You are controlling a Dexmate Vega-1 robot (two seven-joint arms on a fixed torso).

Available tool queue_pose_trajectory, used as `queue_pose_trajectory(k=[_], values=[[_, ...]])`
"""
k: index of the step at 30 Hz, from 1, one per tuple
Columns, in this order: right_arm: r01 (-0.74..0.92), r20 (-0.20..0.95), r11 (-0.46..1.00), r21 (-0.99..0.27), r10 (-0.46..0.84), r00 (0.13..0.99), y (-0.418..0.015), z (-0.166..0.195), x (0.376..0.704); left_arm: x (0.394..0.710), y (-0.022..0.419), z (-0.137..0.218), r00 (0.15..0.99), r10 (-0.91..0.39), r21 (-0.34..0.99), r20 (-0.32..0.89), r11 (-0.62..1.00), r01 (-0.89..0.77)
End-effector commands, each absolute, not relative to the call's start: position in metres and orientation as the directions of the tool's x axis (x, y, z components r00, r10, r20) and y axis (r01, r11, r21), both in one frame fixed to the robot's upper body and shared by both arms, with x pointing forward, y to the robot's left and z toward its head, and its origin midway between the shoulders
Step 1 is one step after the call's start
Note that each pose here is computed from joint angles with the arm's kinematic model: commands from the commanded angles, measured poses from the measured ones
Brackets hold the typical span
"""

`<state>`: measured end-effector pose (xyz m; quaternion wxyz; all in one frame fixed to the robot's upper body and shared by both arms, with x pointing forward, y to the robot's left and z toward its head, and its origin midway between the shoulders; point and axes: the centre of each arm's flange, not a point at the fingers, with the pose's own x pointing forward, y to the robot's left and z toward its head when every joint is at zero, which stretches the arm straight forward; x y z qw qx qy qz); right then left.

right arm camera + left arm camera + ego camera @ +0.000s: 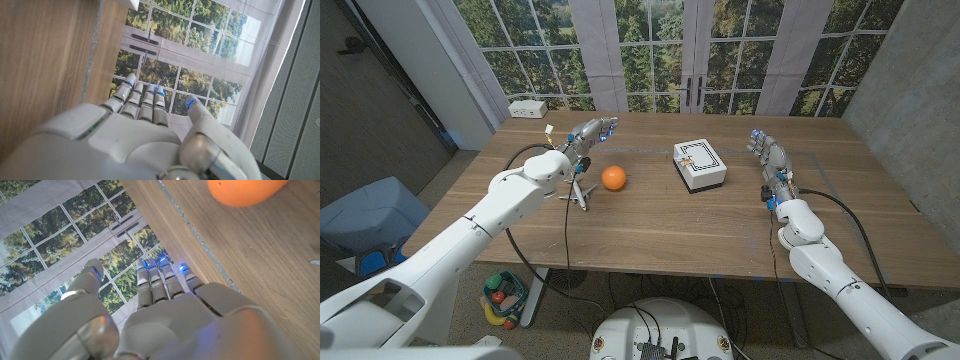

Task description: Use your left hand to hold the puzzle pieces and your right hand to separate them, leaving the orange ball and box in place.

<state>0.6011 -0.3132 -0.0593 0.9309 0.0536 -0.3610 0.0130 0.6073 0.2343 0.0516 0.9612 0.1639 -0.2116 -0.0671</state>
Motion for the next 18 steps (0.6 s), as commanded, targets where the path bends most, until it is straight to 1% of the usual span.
queue_pose_trajectory(k=[1,7,11,18], values=[[-0.05,0.694,0.993,0.104,-0.037,0.719,-0.32,-0.063,0.592,0.612,0.215,0.069,0.921,-0.256,0.464,0.293,0.88,0.097],[-0.042,0.705,0.992,0.115,-0.052,0.708,-0.324,-0.066,0.585,0.618,0.204,0.078,0.925,-0.295,0.526,0.238,0.84,0.133],[-0.037,0.708,0.992,0.119,-0.059,0.704,-0.326,-0.068,0.582,0.618,0.199,0.081,0.928,-0.291,0.557,0.235,0.822,0.116],[-0.034,0.719,0.991,0.128,-0.07,0.692,-0.331,-0.071,0.577,0.617,0.187,0.085,0.936,-0.292,0.616,0.197,0.779,0.113]])
